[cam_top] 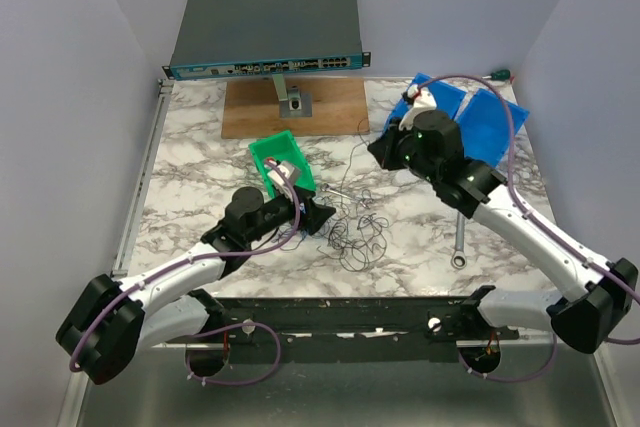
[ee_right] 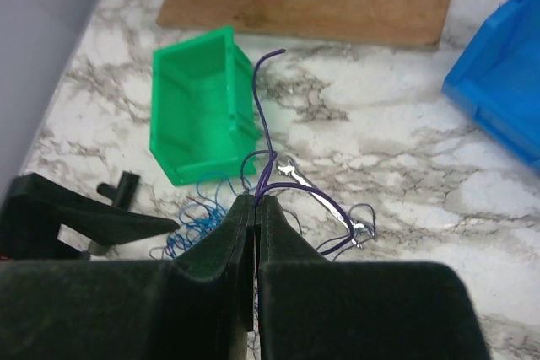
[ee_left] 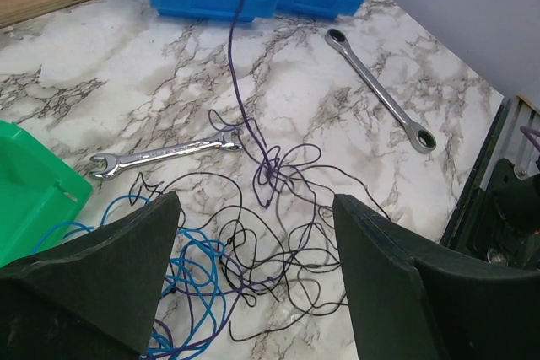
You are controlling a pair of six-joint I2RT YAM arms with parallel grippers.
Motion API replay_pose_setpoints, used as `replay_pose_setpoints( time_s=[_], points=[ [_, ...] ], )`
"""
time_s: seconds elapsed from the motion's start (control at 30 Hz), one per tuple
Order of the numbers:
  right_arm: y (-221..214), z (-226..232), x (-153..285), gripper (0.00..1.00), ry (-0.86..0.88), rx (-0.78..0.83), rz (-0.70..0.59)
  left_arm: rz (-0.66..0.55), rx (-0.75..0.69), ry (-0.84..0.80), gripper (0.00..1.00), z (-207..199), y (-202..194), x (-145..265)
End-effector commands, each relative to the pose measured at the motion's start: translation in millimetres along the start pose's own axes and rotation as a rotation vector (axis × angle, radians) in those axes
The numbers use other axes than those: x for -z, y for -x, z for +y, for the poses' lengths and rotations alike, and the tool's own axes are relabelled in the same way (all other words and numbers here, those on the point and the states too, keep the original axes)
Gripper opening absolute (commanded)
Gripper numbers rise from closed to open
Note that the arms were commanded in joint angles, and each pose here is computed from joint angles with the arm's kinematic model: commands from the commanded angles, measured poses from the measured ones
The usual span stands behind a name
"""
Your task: Untangle the cables
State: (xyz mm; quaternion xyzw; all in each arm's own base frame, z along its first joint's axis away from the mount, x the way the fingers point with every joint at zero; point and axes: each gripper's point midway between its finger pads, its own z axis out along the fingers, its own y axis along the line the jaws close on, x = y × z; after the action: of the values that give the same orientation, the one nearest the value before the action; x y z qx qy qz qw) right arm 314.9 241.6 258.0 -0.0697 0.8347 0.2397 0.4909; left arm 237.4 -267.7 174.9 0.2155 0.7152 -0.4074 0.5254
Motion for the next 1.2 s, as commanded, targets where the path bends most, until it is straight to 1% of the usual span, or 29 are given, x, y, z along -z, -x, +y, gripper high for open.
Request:
replay_pose_setpoints(
  time_s=[0.0,0.17,0.3,0.4,0.5,0.6,0.77,0.87,0.97,1.0,1.03,1.1,1.17],
  points=[
    [56,-2,37,0.01,-0.067,0.034,-0.121,-0.019,-0.002,0.042,0.75,5,10,-1],
    [127,15,75,0.01,-0.06,0.044,-0.274,0.082,0.027,0.109,0.75,20,-5,-13],
    [177,14,96,0.01,-0.132,0.035,-0.383,0.125,0.04,0.122,0.76,24,-13,-19],
    [207,15,106,0.01,-0.167,0.01,-0.448,0.164,0.049,0.101,0.79,23,-22,-25],
    [231,30,115,0.01,-0.118,0.004,-0.492,0.226,0.068,0.061,0.79,18,-31,-35],
    [250,37,122,0.01,-0.105,-0.003,-0.532,0.232,0.08,0.043,0.79,16,-33,-39],
    [275,29,124,0.01,-0.189,0.006,-0.598,0.219,0.075,-0.017,0.8,5,-31,-38],
    [282,35,126,0.01,-0.168,0.011,-0.608,0.188,0.071,-0.084,0.83,-6,-25,-37],
    [278,39,122,0.01,-0.138,0.007,-0.601,0.114,0.046,-0.105,0.86,-11,-13,-32],
    [276,41,120,0.01,-0.128,0.008,-0.597,0.082,0.024,-0.094,0.88,-10,-7,-30],
    [273,41,118,0.01,-0.12,0.005,-0.59,0.056,0.004,-0.072,0.98,-8,-1,-31],
    [267,44,113,0.01,-0.094,0.0,-0.576,0.027,-0.047,-0.01,0.99,-2,10,-35],
    [262,48,110,0.01,-0.067,-0.009,-0.566,0.042,-0.073,0.017,0.99,2,11,-43]
  ],
)
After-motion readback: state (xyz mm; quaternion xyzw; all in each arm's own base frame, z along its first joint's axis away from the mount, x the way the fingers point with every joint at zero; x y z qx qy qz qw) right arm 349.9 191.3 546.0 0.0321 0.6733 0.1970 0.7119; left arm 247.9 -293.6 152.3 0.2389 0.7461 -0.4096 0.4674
